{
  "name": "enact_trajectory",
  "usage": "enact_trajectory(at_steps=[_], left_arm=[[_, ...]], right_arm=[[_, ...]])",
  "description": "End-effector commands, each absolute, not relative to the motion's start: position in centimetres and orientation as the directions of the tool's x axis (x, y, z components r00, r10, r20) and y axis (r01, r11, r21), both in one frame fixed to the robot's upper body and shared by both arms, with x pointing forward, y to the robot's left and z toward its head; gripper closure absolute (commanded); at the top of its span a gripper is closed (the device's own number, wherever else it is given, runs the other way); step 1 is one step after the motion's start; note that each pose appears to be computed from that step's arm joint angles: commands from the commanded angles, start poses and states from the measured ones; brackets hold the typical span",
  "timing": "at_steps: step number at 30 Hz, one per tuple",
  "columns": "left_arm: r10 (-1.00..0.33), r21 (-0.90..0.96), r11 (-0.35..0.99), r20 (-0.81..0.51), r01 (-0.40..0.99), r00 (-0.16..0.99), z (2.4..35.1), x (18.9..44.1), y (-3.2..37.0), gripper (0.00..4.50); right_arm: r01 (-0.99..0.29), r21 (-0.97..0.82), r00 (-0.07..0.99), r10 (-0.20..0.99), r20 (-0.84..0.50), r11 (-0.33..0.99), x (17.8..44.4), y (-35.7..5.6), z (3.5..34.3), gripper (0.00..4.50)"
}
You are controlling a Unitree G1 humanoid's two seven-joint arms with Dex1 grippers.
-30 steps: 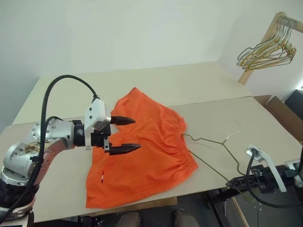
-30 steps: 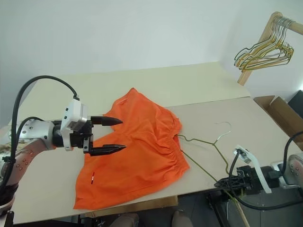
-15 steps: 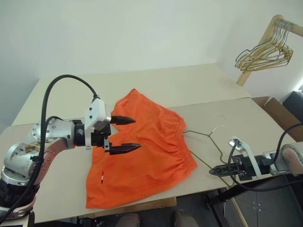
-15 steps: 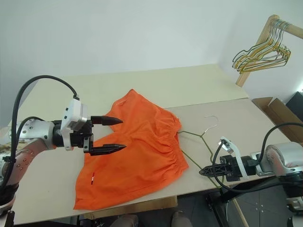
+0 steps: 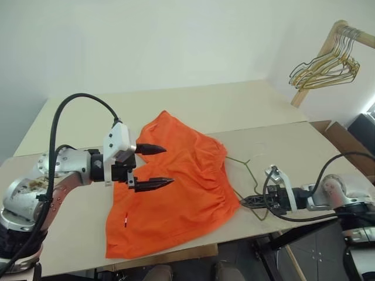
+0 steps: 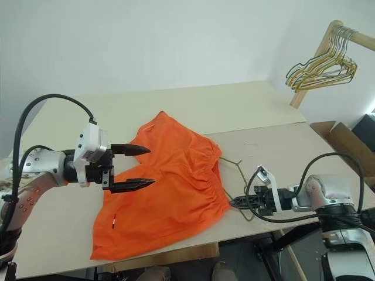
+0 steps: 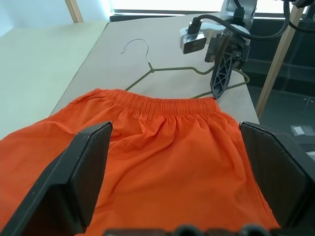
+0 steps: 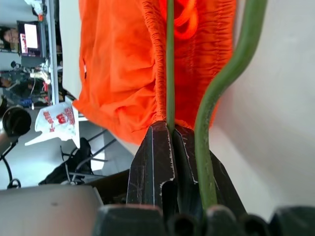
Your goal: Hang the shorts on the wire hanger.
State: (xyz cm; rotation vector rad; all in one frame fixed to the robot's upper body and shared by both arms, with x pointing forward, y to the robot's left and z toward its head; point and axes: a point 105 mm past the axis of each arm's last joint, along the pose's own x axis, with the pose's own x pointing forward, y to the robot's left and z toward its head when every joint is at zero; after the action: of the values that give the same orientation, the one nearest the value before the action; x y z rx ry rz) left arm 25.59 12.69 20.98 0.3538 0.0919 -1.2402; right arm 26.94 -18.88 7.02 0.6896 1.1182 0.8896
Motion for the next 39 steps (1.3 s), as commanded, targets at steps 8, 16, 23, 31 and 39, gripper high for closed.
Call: enact_trajectory(at_steps=[8,16,23,31,39], left_arm=[[-0.904,0.281,0.283,-0.242,0.917,0.353,22.1,25.2,12.9,0.03],[-0.901,0.295,0.287,-0.239,0.911,0.362,22.3,25.3,13.0,0.03],[-0.904,0.303,0.291,-0.224,0.908,0.364,22.2,25.3,12.8,0.03],[-0.902,0.305,0.3,-0.217,0.904,0.372,21.9,25.0,12.7,0.03],[-0.903,0.316,0.287,-0.227,0.904,0.366,22.1,25.1,12.8,0.03]], right_arm=[[-0.324,0.828,0.226,0.887,-0.402,0.458,29.4,-17.7,8.0,4.5],[-0.392,0.801,0.095,0.886,-0.453,0.452,27.0,-18.5,8.2,4.5],[-0.43,0.794,-0.092,0.854,-0.512,0.43,23.5,-18.9,8.5,4.5],[-0.426,0.832,-0.182,0.867,-0.464,0.356,20.3,-18.1,9.7,4.5],[-0.35,0.809,0.026,0.868,-0.495,0.472,24.2,-18.9,8.2,4.5]])
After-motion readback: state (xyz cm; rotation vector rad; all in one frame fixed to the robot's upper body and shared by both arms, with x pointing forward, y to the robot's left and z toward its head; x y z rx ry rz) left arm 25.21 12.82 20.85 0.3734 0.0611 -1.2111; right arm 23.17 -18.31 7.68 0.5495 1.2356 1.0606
